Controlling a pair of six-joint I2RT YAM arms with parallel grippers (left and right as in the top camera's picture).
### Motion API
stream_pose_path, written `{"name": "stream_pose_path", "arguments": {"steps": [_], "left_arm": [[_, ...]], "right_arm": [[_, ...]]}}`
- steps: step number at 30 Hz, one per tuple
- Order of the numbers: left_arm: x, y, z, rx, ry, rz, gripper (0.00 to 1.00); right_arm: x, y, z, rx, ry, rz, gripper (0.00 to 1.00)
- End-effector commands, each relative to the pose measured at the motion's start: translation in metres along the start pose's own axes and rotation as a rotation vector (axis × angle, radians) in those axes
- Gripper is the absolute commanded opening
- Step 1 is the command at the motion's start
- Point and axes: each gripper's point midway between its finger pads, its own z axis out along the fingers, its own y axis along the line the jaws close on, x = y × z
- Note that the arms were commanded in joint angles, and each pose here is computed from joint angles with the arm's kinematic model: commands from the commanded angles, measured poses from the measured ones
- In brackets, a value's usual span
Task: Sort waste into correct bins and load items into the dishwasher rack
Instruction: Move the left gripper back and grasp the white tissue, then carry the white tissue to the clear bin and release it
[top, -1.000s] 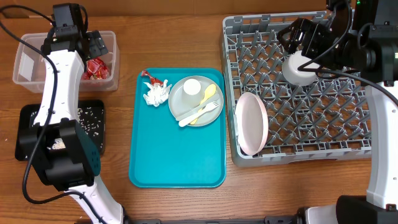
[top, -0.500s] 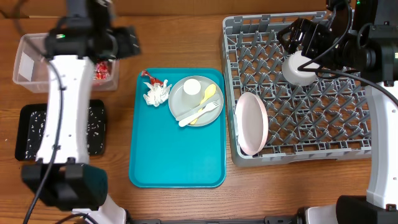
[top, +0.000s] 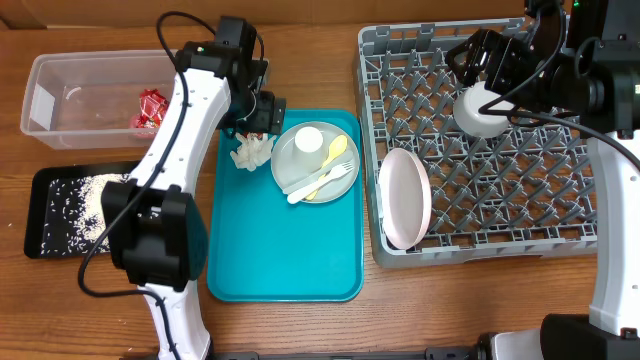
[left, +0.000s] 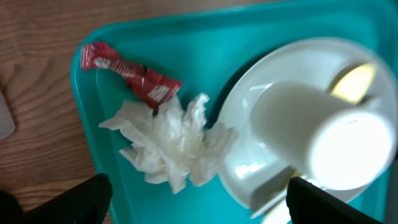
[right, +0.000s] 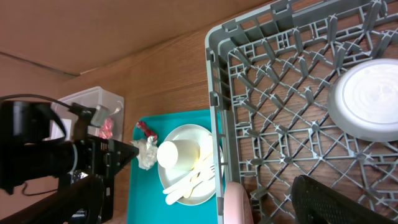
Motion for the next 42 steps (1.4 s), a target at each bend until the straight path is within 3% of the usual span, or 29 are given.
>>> {"name": "stream_pose_path", "arguments": {"steps": [1, 9, 13, 14, 18, 20, 28, 34, 38, 42], "left_arm": [[0.013, 0.008, 0.028, -0.028, 0.096, 0.1, 0.93], [0.032, 0.007, 0.069, -0.043, 0.222, 0.137, 0.89], [0.03, 0.012, 0.071, -0.077, 0.216, 0.145, 0.82], [0.029, 0.012, 0.071, -0.078, 0.215, 0.144, 0.78], [0.028, 0.015, 0.067, -0.101, 0.21, 0.132, 0.25], [0.026, 0.015, 0.058, -0.103, 0.199, 0.124, 0.11], [-0.006, 0.009, -0.01, -0.105, 0.056, 0.07, 0.04], [-0.047, 0.016, -0.088, -0.097, -0.188, -0.048, 0.04], [-0.07, 0.047, -0.125, -0.133, -0.334, -0.138, 0.09], [-0.077, 0.113, -0.137, -0.279, -0.41, -0.336, 0.06]], "right_arm": [[-0.006, 0.005, -0.01, -0.008, -0.032, -0.011, 1.0], [-0.006, 0.005, -0.01, -0.008, -0.032, -0.011, 1.0], [-0.006, 0.005, -0.01, -0.009, -0.033, -0.012, 1.0], [-0.006, 0.005, -0.01, -0.008, -0.032, -0.011, 1.0], [-0.006, 0.005, -0.01, -0.008, -0.032, -0.011, 1.0], [-0.006, 0.005, -0.01, -0.009, -0.033, -0.012, 1.0], [-0.006, 0.005, -0.01, -0.009, -0.033, -0.012, 1.0], [-0.006, 0.005, -0.01, -0.008, -0.032, -0.011, 1.0], [-0.006, 0.005, -0.01, -0.008, -0.032, -0.011, 1.0], [-0.006, 0.005, -0.01, -0.008, -0.032, -0.011, 1.0]]}}
